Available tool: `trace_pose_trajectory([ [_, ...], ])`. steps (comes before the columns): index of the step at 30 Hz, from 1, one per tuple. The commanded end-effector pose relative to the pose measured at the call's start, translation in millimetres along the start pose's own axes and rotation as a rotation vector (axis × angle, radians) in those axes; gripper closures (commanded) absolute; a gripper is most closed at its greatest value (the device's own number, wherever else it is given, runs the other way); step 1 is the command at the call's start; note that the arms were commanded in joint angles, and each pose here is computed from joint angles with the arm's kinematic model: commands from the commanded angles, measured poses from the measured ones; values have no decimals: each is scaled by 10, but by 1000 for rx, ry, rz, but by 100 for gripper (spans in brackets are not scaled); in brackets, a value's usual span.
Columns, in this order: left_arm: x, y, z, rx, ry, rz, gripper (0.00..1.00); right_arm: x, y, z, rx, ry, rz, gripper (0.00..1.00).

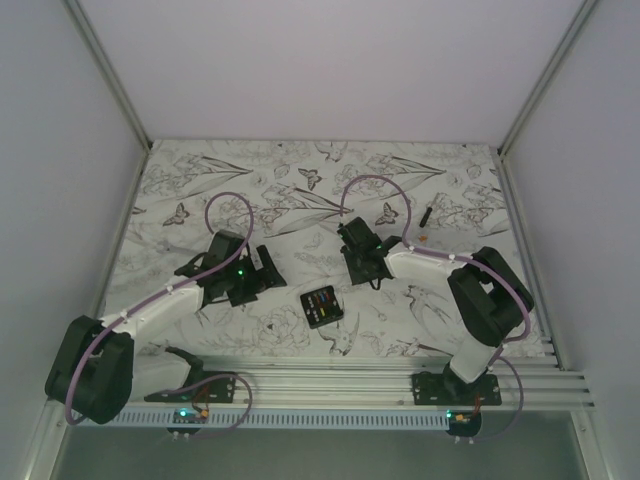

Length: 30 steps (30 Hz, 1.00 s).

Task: Snap on the fuse box
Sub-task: Pick up the fuse from the center of the board.

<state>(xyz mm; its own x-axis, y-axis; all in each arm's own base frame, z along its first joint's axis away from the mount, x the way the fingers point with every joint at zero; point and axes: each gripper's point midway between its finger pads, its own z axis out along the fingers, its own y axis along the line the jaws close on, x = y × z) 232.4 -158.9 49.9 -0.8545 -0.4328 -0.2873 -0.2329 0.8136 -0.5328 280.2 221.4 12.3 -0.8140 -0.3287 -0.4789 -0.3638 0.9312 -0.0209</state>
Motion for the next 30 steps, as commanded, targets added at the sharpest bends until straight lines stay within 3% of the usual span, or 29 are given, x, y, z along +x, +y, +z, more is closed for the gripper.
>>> trace_pose_trajectory([
  [1, -29, -96, -19, 31, 13, -10, 0, 172, -99, 41, 56, 43, 2, 76],
  [14, -85, -399, -72, 136, 38, -41, 4, -291, 225, -298, -171, -176, -119, 80],
  [30, -201, -1127, -77, 348, 139, -67, 52, -721, 908, -1035, -550, -470, -376, 80],
])
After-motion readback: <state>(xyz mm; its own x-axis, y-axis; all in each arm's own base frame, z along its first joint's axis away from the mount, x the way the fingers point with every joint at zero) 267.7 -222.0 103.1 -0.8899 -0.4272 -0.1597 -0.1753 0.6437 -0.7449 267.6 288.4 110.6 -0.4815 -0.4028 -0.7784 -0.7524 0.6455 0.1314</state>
